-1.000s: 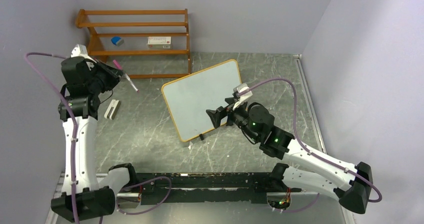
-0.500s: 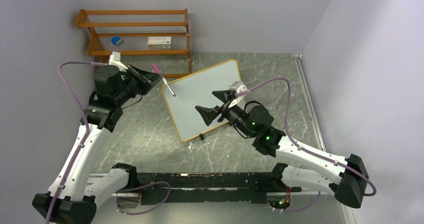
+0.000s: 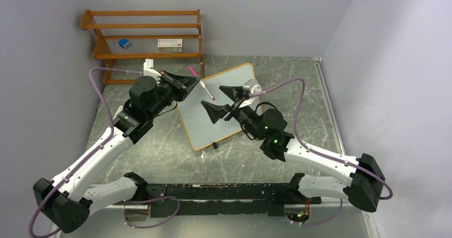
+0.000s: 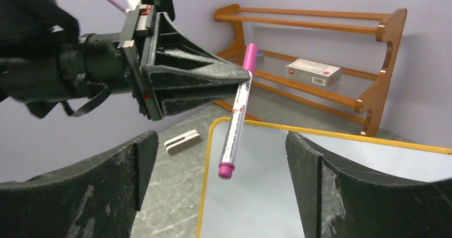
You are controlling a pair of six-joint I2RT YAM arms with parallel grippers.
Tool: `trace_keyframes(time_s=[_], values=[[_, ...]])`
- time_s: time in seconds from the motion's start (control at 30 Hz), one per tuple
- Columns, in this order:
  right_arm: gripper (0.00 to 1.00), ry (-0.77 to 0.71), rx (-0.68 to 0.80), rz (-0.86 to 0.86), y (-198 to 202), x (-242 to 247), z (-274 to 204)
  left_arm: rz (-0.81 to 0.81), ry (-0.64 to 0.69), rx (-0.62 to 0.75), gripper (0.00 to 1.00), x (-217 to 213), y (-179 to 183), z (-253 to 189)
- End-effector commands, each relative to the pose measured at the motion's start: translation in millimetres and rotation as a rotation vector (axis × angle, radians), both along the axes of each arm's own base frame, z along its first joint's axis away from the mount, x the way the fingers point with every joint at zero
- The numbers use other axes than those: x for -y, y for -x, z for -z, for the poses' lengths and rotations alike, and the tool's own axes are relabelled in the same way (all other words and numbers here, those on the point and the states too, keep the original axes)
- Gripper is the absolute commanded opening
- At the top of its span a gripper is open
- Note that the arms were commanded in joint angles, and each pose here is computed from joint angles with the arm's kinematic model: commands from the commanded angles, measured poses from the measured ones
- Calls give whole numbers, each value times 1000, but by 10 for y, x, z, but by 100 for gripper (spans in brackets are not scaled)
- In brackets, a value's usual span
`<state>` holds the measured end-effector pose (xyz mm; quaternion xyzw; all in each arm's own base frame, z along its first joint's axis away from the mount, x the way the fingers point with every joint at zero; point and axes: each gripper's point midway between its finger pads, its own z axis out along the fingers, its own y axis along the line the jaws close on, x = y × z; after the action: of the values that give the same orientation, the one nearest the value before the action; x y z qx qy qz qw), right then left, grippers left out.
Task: Write a sentence on the whiteboard
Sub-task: Open the whiteboard marker at the center of the board.
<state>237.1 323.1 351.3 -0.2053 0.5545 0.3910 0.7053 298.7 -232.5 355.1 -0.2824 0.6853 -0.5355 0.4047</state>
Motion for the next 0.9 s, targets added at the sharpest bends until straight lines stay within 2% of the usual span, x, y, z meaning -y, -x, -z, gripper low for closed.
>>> trace_keyframes(time_s=[0.0,0.17,0.5,0.8,0.87], values=[[90,-101,43,74,-138,36,-288,-26,103,86,5,73,-17,-298],[78,-97,35,98,-235,-30,-258,-2,111,82,5,154,12,-277],[61,-156,55,141,-315,4,-291,30,124,59,5,236,49,-172],[48,-146,44,164,-383,-27,-208,50,136,52,5,287,64,-138],[42,-144,39,174,-404,-19,-173,55,144,50,5,298,72,-138]])
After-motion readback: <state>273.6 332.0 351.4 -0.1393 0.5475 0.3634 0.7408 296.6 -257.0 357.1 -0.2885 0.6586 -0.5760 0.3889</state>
